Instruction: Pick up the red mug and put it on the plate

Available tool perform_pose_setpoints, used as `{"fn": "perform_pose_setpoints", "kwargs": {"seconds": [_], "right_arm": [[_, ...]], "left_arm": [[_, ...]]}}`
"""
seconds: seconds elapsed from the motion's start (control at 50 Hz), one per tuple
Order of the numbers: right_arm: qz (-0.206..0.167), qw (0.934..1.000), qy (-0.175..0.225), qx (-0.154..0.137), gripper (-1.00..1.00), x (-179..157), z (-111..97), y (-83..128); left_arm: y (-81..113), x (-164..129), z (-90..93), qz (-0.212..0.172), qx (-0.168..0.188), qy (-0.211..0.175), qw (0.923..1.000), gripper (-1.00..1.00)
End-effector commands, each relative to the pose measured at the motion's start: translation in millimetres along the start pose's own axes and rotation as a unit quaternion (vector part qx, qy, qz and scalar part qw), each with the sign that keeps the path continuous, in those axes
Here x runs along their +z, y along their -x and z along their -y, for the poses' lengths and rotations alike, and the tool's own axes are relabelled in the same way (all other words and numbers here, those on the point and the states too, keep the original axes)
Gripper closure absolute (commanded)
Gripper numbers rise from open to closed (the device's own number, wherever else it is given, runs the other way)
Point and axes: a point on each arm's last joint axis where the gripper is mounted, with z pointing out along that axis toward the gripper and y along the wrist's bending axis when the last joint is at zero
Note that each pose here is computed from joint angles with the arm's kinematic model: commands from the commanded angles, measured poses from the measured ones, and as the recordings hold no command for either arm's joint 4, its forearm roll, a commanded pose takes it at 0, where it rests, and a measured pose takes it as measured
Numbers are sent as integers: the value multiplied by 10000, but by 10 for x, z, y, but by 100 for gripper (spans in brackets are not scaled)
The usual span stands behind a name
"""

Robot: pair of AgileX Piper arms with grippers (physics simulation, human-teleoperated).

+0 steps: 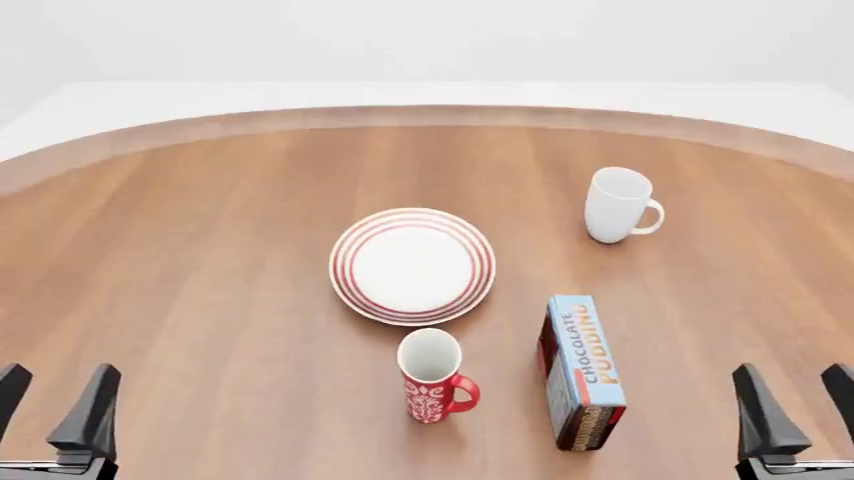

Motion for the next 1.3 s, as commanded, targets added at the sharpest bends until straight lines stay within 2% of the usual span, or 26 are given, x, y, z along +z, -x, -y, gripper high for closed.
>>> {"fn": "perform_pose_setpoints", "kwargs": {"seconds": [0.02,0.24,0.34,0.44,0.46,0.52,0.54,0.76,0.86,0.96,1.04,1.14,1.2,1.26,1.3], "right_arm": [[-30,10000,17,10,-100,6,-2,1],[27,9999,119,-92,-100,-5,-13,36],[125,9997,125,-163,-100,-13,-14,121],[224,9994,253,-125,-100,-37,-26,282],[371,9987,302,-195,-100,-57,-30,392],[423,9975,508,-246,-100,-81,-46,490],[210,9863,1560,-500,-100,-67,-138,883],[17,9800,1902,-582,-100,58,-215,1027],[-139,9729,2157,-818,-100,133,-279,1020],[-217,9683,2316,-908,-100,157,-312,1067],[-369,9594,2579,-1085,-100,192,-371,1058],[-397,9532,2727,-1242,-100,211,-402,1137],[-503,9459,2877,-1415,-100,235,-441,1139],[-693,9405,2990,-1460,-100,276,-484,1160],[-787,9401,2996,-1422,-100,296,-496,1194]], "left_arm": [[0,0,0,0,0,0,10000,-100],[0,0,0,0,0,0,10000,-100],[0,0,0,0,0,0,10000,-100],[0,0,0,0,0,0,10000,-100],[0,0,0,0,0,0,10000,-100],[0,0,0,0,0,0,10000,-100],[0,0,0,0,0,0,10000,-100],[0,0,0,0,0,0,10000,-100],[0,0,0,0,0,0,10000,-100],[0,0,0,0,0,0,10000,-100],[0,0,0,0,0,0,10000,-100],[0,0,0,0,0,0,10000,-100],[0,0,0,0,0,0,10000,-100],[0,0,0,0,0,0,10000,-100],[0,0,0,0,0,0,10000,-100]]}}
